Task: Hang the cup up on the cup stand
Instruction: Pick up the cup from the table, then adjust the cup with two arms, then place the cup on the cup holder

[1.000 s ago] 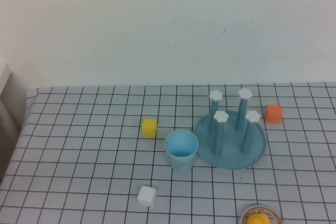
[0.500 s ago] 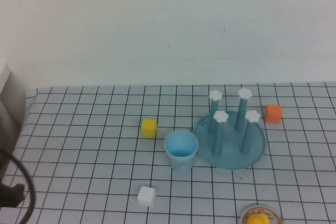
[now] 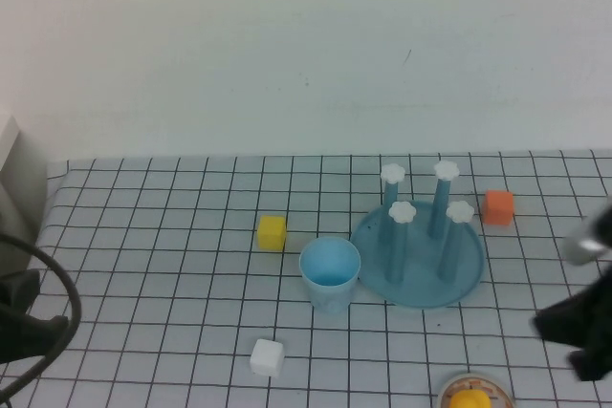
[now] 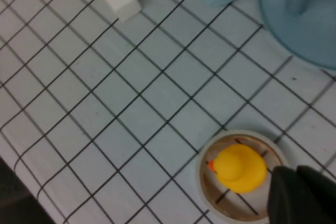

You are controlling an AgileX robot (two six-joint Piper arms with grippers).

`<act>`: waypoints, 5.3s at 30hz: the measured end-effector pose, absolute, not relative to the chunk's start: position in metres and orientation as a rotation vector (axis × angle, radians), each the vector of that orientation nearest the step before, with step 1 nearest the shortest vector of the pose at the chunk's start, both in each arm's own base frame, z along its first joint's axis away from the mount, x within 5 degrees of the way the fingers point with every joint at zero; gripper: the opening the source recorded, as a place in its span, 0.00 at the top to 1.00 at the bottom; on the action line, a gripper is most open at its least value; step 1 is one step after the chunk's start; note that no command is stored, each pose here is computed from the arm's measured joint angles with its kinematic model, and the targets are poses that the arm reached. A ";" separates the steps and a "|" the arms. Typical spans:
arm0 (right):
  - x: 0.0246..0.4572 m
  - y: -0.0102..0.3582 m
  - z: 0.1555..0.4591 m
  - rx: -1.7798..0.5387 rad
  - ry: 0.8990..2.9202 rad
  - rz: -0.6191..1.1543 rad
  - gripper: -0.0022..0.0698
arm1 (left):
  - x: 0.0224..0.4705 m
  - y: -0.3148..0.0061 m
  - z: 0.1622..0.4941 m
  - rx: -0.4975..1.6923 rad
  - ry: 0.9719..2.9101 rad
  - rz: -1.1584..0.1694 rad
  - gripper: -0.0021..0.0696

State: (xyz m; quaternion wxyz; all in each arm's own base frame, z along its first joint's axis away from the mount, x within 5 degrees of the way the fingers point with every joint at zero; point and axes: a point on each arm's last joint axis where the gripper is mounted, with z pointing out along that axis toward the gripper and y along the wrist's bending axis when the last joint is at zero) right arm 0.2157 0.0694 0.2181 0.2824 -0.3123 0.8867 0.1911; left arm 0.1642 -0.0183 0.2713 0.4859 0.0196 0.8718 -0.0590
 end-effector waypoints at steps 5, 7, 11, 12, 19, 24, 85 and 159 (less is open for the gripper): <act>0.241 0.126 0.196 -1.134 2.329 0.530 0.97 | 0.154 -0.018 0.278 0.040 2.095 -0.164 0.97; 0.249 0.151 0.193 -1.257 2.272 0.507 0.97 | 0.152 -0.018 0.280 0.047 2.088 -0.162 0.97; 0.261 0.206 0.187 -1.574 2.067 0.419 0.97 | 0.150 -0.019 0.279 0.060 2.101 -0.159 0.97; 0.266 0.218 0.184 -1.628 2.023 0.390 0.97 | 0.149 -0.019 0.278 0.068 2.110 -0.156 0.97; 0.302 0.270 0.151 -1.837 1.883 0.282 0.75 | 0.148 -0.019 0.277 0.084 2.129 -0.151 0.97; 0.326 0.286 0.130 -1.843 1.884 0.237 0.40 | 0.148 -0.019 0.277 0.086 2.129 -0.151 0.97; 0.204 0.247 0.341 -1.089 1.565 0.570 0.93 | 0.104 -0.010 0.320 0.118 1.389 -0.016 0.97; 0.172 0.258 0.362 -1.420 1.022 0.238 0.23 | 0.149 -0.047 0.335 -0.170 1.381 -1.018 0.18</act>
